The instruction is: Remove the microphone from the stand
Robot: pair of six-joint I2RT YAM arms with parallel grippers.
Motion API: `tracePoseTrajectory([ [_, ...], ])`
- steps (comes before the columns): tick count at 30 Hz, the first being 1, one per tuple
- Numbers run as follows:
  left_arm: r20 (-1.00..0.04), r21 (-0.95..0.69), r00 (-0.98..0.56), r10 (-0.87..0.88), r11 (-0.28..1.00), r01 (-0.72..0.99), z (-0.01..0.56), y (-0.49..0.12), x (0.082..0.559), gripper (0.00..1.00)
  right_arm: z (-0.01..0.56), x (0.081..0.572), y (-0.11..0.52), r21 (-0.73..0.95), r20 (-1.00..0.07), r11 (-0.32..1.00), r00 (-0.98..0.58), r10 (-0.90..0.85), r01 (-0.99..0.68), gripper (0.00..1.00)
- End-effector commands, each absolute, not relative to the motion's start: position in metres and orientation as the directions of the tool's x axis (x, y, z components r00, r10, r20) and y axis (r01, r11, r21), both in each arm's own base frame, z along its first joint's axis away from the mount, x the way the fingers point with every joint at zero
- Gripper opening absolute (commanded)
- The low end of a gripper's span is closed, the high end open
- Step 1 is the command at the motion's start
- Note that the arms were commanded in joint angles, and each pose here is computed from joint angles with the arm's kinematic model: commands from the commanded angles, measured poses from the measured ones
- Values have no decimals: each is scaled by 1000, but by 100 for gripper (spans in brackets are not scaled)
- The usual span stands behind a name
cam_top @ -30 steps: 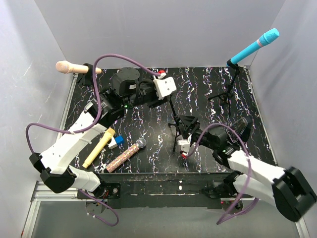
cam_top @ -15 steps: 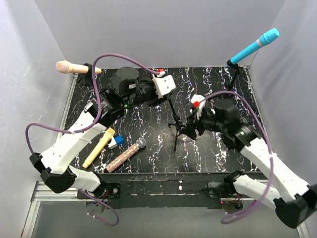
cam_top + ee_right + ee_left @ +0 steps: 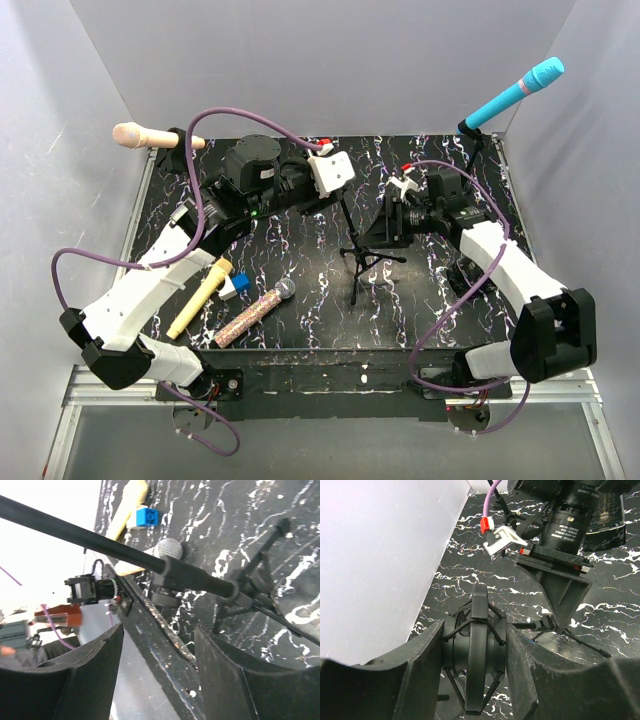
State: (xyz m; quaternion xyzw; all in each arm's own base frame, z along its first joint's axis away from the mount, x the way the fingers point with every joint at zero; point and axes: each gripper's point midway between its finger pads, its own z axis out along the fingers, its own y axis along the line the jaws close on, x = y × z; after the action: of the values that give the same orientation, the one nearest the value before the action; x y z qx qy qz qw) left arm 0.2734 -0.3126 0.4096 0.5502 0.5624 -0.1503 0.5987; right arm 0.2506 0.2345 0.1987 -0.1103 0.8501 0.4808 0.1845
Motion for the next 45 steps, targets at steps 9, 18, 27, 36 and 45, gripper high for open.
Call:
tracePoseTrajectory([
  [9,-860,482,347,375,375,792,435,-312,266,0,223,267,256,858,-358,395,-934,-2,-329,52],
  [18,-861,481,344,375,375,793,434,-312,267,0,209,275,256,850,-340,430,-940,9,-303,31],
  [27,-864,475,343,368,373,797,436,-313,265,0,206,294,254,817,-356,503,-933,55,-282,43],
  [36,-864,474,340,372,373,797,434,-313,266,0,200,287,254,792,-367,533,-930,28,-297,35],
  [45,-857,489,345,384,391,780,436,-311,271,0,206,268,251,810,-331,517,-943,13,-277,51],
])
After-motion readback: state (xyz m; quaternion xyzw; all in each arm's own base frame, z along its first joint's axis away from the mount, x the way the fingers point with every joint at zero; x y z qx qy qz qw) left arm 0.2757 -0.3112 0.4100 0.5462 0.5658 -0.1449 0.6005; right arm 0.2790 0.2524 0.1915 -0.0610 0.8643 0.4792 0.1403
